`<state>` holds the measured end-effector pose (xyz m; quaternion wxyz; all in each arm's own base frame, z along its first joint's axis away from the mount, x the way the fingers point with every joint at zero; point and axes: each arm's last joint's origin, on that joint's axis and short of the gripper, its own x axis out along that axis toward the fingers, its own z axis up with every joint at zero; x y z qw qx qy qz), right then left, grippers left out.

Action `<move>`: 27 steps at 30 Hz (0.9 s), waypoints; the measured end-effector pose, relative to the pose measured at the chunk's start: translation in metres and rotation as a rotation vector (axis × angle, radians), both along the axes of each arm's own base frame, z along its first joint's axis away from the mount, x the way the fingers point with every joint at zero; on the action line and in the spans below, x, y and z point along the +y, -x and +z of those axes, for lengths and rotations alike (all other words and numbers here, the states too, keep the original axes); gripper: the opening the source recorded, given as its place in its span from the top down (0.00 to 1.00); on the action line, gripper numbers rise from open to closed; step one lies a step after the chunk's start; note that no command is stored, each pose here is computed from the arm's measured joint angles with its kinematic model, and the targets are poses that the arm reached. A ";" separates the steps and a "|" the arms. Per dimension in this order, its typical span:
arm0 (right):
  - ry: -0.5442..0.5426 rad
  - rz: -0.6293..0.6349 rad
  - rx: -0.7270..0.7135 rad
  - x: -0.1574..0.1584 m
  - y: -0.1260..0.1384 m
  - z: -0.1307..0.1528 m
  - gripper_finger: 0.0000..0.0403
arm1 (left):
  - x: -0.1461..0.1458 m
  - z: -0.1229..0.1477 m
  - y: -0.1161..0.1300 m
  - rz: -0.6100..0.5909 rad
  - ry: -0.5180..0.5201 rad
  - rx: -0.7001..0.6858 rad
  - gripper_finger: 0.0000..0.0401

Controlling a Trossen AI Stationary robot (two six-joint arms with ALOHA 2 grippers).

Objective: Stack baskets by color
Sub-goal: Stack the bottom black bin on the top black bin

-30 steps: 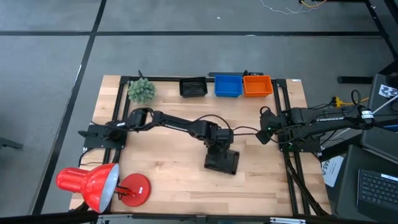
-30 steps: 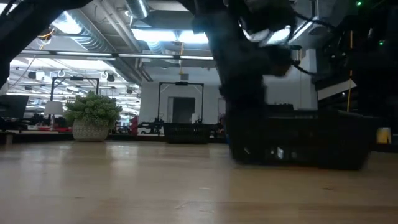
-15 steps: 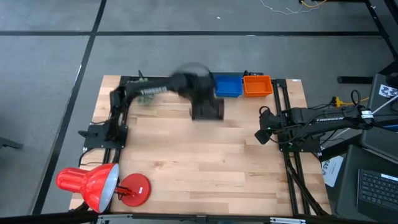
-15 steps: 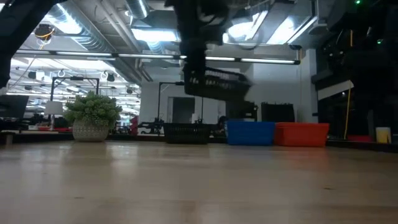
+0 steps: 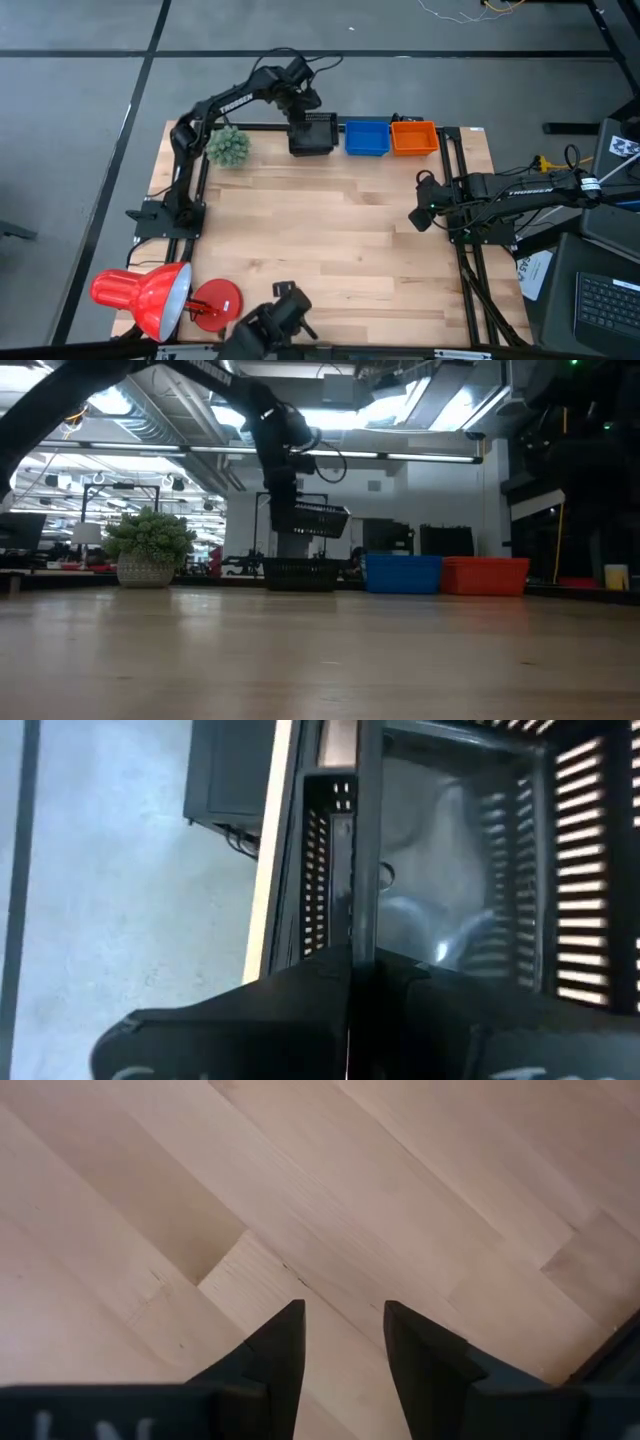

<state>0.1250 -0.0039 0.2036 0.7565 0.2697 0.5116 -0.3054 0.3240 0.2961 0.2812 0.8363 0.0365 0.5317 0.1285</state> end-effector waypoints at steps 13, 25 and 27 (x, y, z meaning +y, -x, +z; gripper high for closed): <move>-0.001 0.001 -0.020 0.000 -0.002 0.001 0.66 | 0.028 -0.049 -0.001 0.012 0.052 0.068 1.00; -0.001 0.000 -0.021 0.000 -0.002 0.001 0.66 | 0.028 -0.047 0.001 -0.015 0.078 0.048 1.00; -0.003 0.000 -0.021 0.000 -0.002 0.001 0.66 | 0.028 -0.047 0.001 -0.021 0.088 0.038 0.99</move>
